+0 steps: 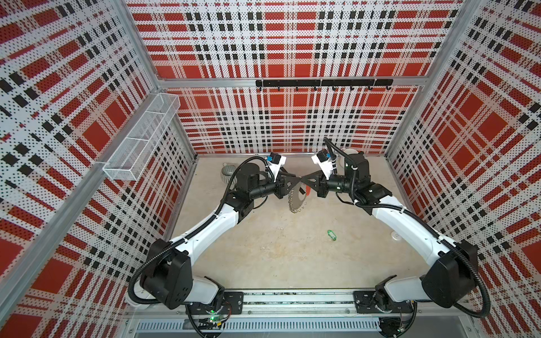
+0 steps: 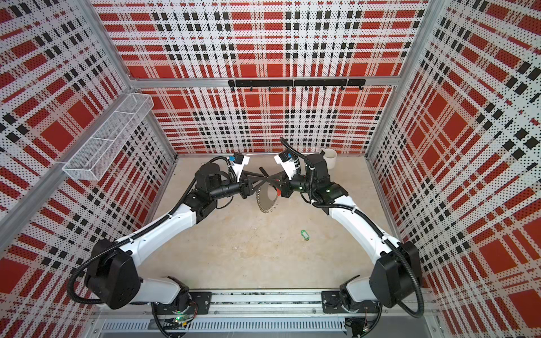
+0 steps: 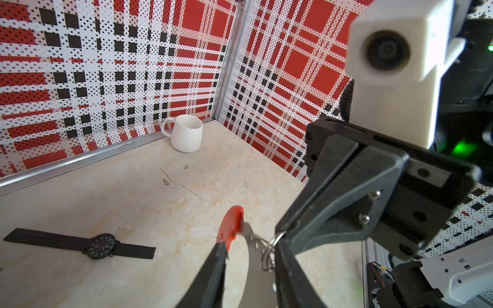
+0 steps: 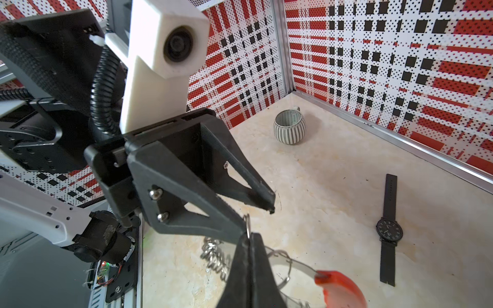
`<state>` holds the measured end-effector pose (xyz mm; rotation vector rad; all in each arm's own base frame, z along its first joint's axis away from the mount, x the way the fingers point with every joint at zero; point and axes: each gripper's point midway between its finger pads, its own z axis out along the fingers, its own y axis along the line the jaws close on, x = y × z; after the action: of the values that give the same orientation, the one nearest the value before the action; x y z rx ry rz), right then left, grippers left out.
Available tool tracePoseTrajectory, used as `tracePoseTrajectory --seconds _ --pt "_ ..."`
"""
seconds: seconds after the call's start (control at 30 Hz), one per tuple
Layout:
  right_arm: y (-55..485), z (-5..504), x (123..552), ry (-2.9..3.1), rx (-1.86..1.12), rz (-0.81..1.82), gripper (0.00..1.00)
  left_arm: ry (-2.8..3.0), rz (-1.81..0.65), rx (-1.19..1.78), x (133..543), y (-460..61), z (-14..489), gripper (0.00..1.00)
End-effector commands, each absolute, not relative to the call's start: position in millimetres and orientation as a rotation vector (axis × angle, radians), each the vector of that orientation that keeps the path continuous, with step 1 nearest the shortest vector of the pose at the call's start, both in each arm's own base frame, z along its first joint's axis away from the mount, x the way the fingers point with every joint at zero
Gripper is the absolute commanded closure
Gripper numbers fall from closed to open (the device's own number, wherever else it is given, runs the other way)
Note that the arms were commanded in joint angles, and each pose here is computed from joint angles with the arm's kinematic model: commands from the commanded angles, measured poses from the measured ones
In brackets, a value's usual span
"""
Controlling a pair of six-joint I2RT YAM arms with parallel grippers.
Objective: Attach keys to a key ring
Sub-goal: Pass the keyring.
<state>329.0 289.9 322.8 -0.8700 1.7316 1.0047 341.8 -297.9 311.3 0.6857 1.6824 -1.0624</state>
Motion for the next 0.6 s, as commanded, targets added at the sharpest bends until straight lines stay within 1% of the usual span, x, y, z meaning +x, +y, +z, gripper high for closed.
tracePoseTrajectory --seconds 0.0,0.07,0.2,0.43,0.57 --pt "296.6 349.1 325.0 1.629 -0.913 1.036 1.00 1.645 -1.096 0.725 337.3 -303.9 323.1 0.71" --pt "297.0 350.2 325.3 1.625 -0.914 1.039 1.00 1.647 -1.096 0.725 336.3 -303.8 322.9 0.78" --pt "297.5 351.4 324.8 1.622 -0.911 1.049 1.00 1.649 -1.095 0.724 335.8 -303.1 322.5 0.87" --pt "297.1 352.2 327.2 1.627 -0.887 1.050 1.00 1.641 -1.082 0.713 334.7 -300.1 326.8 1.00" --pt "297.1 353.7 328.0 1.622 -0.855 1.072 1.00 1.633 -1.068 0.672 336.8 -296.3 332.0 1.00"
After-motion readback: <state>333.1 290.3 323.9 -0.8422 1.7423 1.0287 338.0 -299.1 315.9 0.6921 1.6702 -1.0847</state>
